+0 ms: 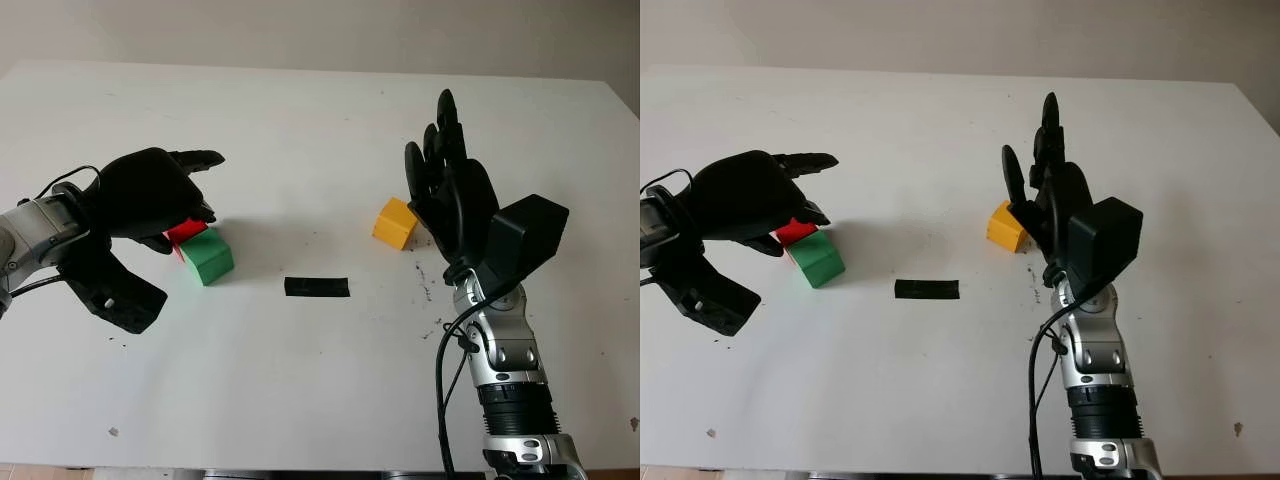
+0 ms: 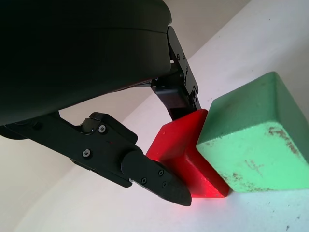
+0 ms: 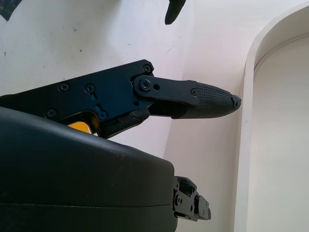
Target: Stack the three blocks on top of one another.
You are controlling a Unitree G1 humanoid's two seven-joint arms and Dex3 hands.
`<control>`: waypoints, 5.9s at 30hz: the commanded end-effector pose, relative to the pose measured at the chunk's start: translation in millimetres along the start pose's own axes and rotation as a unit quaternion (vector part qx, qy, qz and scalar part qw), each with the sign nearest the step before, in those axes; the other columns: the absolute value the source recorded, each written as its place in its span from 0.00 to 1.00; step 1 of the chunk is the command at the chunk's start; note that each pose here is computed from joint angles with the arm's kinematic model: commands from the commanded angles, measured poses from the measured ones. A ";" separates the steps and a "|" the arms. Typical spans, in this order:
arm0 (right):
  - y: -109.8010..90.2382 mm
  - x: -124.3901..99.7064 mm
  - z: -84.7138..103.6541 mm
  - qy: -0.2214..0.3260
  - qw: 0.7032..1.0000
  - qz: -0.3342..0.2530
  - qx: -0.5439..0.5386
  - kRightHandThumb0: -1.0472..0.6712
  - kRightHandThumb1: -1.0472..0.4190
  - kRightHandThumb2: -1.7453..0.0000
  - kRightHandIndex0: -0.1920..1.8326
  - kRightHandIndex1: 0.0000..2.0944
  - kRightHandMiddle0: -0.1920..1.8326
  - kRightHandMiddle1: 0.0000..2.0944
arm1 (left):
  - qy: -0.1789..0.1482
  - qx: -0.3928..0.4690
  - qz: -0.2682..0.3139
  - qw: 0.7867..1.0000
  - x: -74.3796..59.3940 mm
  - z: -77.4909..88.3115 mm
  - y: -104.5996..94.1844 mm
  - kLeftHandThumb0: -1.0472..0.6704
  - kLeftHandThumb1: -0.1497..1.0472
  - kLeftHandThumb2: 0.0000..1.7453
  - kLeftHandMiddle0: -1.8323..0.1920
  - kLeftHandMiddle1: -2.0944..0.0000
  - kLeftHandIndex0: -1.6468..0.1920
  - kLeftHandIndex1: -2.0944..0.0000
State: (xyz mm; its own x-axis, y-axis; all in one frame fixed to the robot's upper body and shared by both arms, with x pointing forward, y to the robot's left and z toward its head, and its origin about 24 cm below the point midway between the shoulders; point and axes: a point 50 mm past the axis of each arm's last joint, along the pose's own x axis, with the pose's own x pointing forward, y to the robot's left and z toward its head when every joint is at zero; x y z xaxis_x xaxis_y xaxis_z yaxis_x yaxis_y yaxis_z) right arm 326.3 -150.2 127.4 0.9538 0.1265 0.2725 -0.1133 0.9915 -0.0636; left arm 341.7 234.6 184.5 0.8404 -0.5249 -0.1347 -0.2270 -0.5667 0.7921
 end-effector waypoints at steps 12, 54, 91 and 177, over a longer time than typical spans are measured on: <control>0.2 -1.6 1.5 -0.002 1.000 0.004 -0.002 0.20 0.00 0.70 0.00 0.00 0.00 0.00 | 0.011 0.027 0.026 0.999 -1.6 -9.2 10.8 0.39 0.81 0.03 0.68 0.97 0.48 0.69; 3.1 -3.3 0.0 -0.009 1.000 -0.003 0.007 0.21 0.00 0.69 0.00 0.00 0.00 0.00 | -0.133 -0.149 0.091 0.976 33.1 10.6 121.8 0.35 0.86 0.03 0.71 0.98 0.60 0.37; -0.3 -4.0 3.2 -0.023 0.999 -0.025 0.020 0.17 0.00 0.66 0.00 0.00 0.00 0.00 | -0.262 -0.060 0.141 0.953 65.6 77.8 97.3 0.40 0.83 0.03 0.70 0.97 0.59 0.39; -1.4 -8.0 3.2 -0.016 1.000 -0.018 0.008 0.18 0.00 0.68 0.00 0.00 0.00 0.00 | -0.271 -0.051 0.104 0.956 64.9 91.7 81.5 0.13 0.88 0.03 0.88 0.98 0.80 0.99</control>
State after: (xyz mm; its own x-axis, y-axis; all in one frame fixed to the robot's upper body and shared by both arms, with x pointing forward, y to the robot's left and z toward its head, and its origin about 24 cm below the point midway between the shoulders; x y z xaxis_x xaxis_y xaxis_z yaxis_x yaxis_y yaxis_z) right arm 317.9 -151.0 123.0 0.9558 0.0925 0.2789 -0.0867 0.9957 -0.0332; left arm 332.3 92.2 185.9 0.3853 -0.8868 -0.2552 -0.3207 -0.3880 0.8641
